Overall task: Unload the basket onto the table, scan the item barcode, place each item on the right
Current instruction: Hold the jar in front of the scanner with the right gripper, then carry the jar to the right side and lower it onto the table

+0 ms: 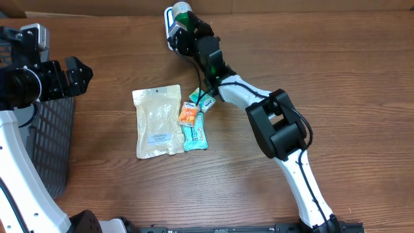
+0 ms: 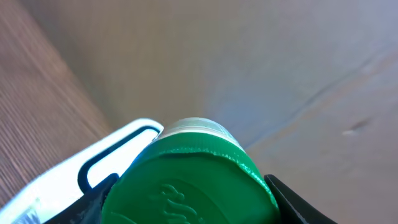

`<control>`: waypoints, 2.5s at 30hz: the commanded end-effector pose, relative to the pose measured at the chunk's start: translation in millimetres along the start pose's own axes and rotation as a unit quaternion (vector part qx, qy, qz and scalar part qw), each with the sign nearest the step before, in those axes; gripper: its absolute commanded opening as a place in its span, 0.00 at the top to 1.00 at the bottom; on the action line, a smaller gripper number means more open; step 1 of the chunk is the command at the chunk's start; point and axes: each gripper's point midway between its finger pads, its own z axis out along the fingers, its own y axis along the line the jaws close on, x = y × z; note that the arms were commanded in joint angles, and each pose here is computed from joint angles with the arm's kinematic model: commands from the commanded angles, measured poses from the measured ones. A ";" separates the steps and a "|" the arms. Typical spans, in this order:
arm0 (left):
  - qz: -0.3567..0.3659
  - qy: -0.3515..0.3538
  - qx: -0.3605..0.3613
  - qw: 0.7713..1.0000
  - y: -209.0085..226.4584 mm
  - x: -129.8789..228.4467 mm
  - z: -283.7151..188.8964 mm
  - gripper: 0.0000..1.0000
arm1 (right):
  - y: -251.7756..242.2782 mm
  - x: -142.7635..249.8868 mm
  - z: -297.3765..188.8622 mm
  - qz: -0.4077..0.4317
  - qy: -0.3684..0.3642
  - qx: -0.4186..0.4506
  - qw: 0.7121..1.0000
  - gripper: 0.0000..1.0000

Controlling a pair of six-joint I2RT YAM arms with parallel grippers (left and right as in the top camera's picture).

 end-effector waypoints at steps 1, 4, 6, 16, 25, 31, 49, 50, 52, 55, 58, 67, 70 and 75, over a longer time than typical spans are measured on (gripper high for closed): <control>0.019 -0.015 0.004 1.000 -5.8 -2.0 -8.6 0.00 | -43.3 -31.3 11.0 -0.006 -0.035 0.031 0.999 0.71; 0.019 -0.015 0.004 1.000 -5.8 -2.0 -8.6 0.00 | -47.9 -32.2 11.4 -0.007 -0.040 0.034 0.999 0.71; 0.019 -0.015 0.004 1.000 -5.8 -1.9 -8.6 0.01 | -48.4 -31.7 11.5 -0.007 -0.039 0.034 0.999 0.71; 0.019 -0.015 0.004 1.000 -5.8 -1.9 -8.6 0.00 | -64.0 -54.0 6.3 0.046 -0.051 0.046 0.997 0.70; 0.019 -0.015 0.004 1.000 -5.8 -2.0 -8.6 0.00 | -141.8 -123.7 -40.4 0.177 -0.010 0.017 0.984 0.70; 0.019 -0.015 0.004 1.000 -5.8 -2.0 -8.6 0.00 | -166.1 -145.2 -119.3 0.330 0.087 -0.086 0.936 0.75; 0.019 -0.015 0.004 1.000 -5.8 -1.9 -8.6 0.01 | -131.2 82.6 -334.3 0.424 0.587 -0.128 0.677 0.70; 0.019 -0.014 0.004 1.000 -5.8 -1.9 -8.5 0.01 | -131.4 95.2 -338.8 0.435 0.596 -0.116 0.664 0.70; 0.019 -0.015 0.004 1.000 -5.8 -2.0 -8.6 0.00 | -130.8 116.1 -346.5 0.450 0.609 -0.100 0.646 0.71; 0.019 -0.015 0.004 1.000 -5.8 -1.9 -8.6 0.01 | -127.9 147.8 -354.4 0.463 0.617 -0.080 0.631 0.71; 0.019 -0.015 0.004 1.000 -5.8 -2.0 -8.6 0.00 | -126.8 178.6 -360.0 0.462 0.625 -0.046 0.627 0.71; 0.019 -0.015 0.004 1.000 -5.8 -1.9 -8.6 0.00 | -142.9 235.5 -363.3 0.475 0.612 0.064 0.629 0.71; 0.019 -0.014 0.004 1.000 -5.8 -1.9 -8.5 0.01 | -145.2 236.2 -360.4 0.476 0.607 0.068 0.633 0.70; 0.019 -0.015 0.004 1.000 -5.8 -1.9 -8.6 0.00 | -143.4 236.6 -362.3 0.476 0.610 0.066 0.631 0.62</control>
